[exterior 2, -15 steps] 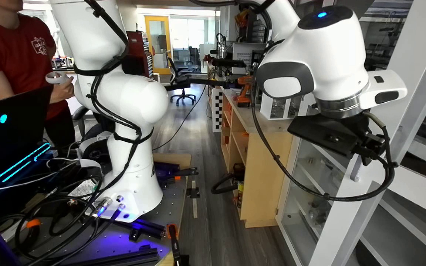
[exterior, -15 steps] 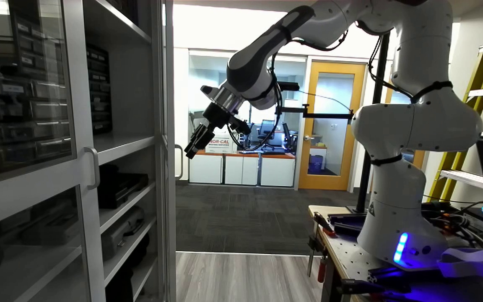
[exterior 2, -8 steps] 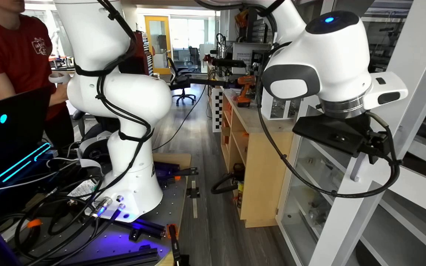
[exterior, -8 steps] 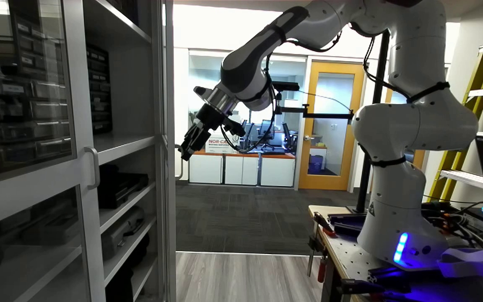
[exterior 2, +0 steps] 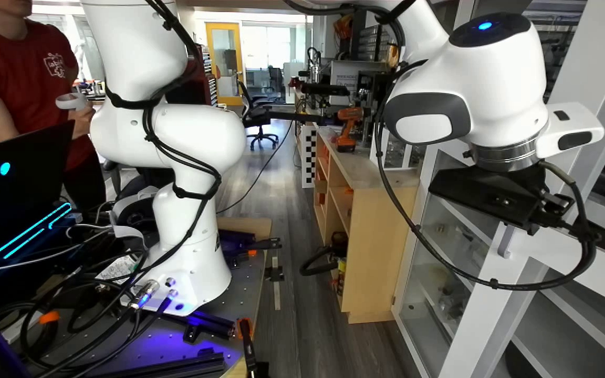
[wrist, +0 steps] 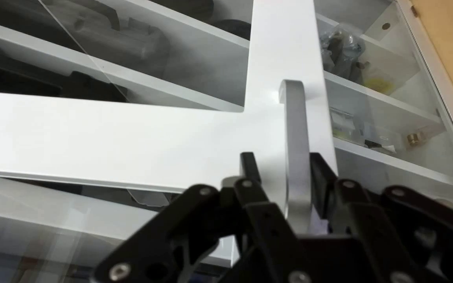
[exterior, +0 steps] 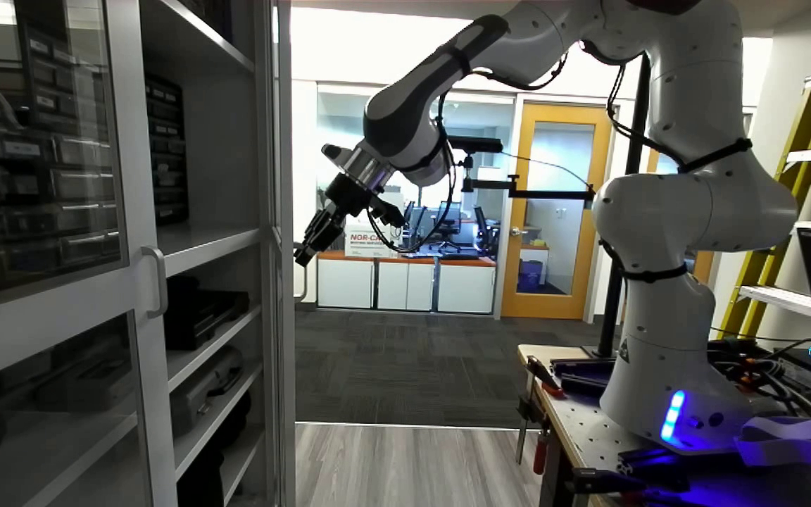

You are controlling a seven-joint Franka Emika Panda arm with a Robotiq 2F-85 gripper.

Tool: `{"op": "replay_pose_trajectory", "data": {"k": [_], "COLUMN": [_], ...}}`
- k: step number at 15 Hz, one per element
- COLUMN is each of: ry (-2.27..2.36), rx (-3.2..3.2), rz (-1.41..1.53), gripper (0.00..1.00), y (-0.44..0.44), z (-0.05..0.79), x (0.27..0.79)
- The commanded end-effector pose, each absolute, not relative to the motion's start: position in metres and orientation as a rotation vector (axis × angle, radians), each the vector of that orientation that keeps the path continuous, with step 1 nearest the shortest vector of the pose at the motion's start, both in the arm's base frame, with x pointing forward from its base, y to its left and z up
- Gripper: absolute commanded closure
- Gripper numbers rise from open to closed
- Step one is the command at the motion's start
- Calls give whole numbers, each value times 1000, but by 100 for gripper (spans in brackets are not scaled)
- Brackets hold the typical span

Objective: Close the door of the cabinet

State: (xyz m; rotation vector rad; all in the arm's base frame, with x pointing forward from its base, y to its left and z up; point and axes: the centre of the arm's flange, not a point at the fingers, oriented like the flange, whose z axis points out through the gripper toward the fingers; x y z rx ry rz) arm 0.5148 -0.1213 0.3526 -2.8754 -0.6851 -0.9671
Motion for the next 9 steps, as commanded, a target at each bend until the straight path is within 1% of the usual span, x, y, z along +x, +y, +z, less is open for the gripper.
{"op": "replay_pose_trajectory", "data": {"k": [1,2,3,4,9], "ry": [-710,-718,-712,-702,-674], "rx": [-2860,-2858,-2860,-2862,-2892], "rz": [-1010,-1010,-1012,-1012,-1027], "gripper": [94,98,97,93,94], "y": [-122,-118,-114,-112,-97], "z": [347,346,347,347,352], "x": [532,533,535,536,555]}}
